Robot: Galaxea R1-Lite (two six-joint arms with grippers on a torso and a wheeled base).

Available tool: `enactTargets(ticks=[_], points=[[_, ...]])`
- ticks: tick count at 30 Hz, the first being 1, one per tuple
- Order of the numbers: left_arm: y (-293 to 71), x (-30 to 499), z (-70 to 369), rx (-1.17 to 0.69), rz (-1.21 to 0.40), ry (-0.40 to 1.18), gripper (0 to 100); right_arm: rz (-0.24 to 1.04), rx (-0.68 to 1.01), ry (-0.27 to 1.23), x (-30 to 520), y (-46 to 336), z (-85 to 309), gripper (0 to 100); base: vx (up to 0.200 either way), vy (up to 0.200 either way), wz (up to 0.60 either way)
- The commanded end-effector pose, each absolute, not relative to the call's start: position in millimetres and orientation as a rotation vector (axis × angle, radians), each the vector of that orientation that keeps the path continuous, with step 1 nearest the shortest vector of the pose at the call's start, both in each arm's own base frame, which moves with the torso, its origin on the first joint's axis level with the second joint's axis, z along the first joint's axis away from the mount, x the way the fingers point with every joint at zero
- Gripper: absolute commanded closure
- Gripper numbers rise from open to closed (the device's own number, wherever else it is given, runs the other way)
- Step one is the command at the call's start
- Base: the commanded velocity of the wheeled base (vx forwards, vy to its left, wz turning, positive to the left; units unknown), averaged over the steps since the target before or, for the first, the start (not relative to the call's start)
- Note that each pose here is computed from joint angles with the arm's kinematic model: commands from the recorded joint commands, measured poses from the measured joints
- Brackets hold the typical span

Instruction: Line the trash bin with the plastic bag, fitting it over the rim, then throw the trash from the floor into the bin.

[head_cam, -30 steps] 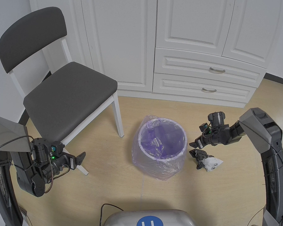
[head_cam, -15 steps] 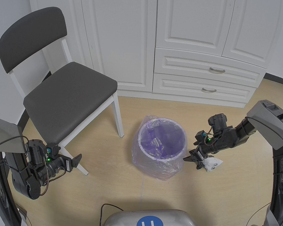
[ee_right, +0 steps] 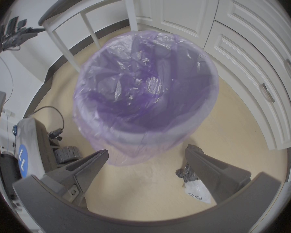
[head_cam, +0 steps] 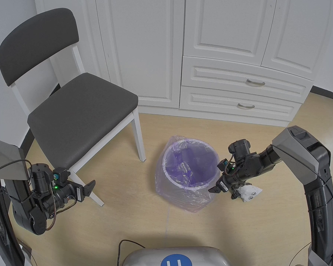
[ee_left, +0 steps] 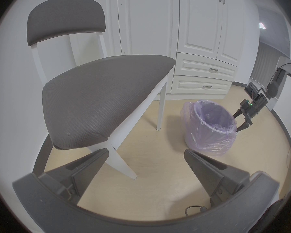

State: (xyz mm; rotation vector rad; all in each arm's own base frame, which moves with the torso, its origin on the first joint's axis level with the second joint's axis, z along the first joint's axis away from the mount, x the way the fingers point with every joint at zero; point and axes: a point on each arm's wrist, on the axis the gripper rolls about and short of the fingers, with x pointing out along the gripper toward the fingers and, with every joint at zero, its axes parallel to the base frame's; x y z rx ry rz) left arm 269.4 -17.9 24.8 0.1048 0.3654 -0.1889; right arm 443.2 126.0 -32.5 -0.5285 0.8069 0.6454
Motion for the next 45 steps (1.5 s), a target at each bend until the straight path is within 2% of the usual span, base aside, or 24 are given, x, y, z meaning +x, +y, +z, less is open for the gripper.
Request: enactTargets(ticks=[1, 5, 11, 15, 17, 23, 31, 34, 40, 45], points=[[-18, 269, 26, 0.105, -0.188, 0.36, 0, 0.628, -0.508, 0.806, 457, 146, -50, 0, 0.0, 0.0, 0.0], [-17, 268, 32, 0.105, -0.184, 0.34, 0, 0.568, -0.501, 0.786, 479, 147, -52, 0, 0.0, 0.0, 0.0], [-15, 263, 41, 0.101, -0.177, 0.319, 0, 0.523, -0.487, 0.816, 498, 125, -52, 0, 0.0, 0.0, 0.0], [-16, 259, 42, 0.102, -0.183, 0.322, 0, 0.492, -0.48, 0.814, 511, 110, -74, 0, 0.0, 0.0, 0.0], [-16, 259, 42, 0.102, -0.184, 0.32, 0, 0.478, -0.472, 0.87, 509, 102, -103, 0, 0.0, 0.0, 0.0], [-16, 257, 41, 0.102, -0.186, 0.329, 0, 0.466, -0.473, 0.903, 507, 97, -118, 0, 0.0, 0.0, 0.0], [-15, 254, 44, 0.097, -0.182, 0.327, 0, 0.452, -0.448, 0.865, 510, 95, -113, 0, 0.0, 0.0, 0.0], [-16, 251, 48, 0.071, -0.18, 0.315, 0, 0.417, -0.398, 0.811, 516, 95, -97, 0, 0.0, 0.0, 0.0], [-15, 246, 48, 0.067, -0.179, 0.325, 0, 0.388, -0.408, 0.764, 521, 79, -59, 0, 0.0, 0.0, 0.0], [-17, 245, 50, 0.068, -0.183, 0.322, 0, 0.36, -0.395, 0.758, 525, 74, -66, 0, 0.0, 0.0, 0.0]])
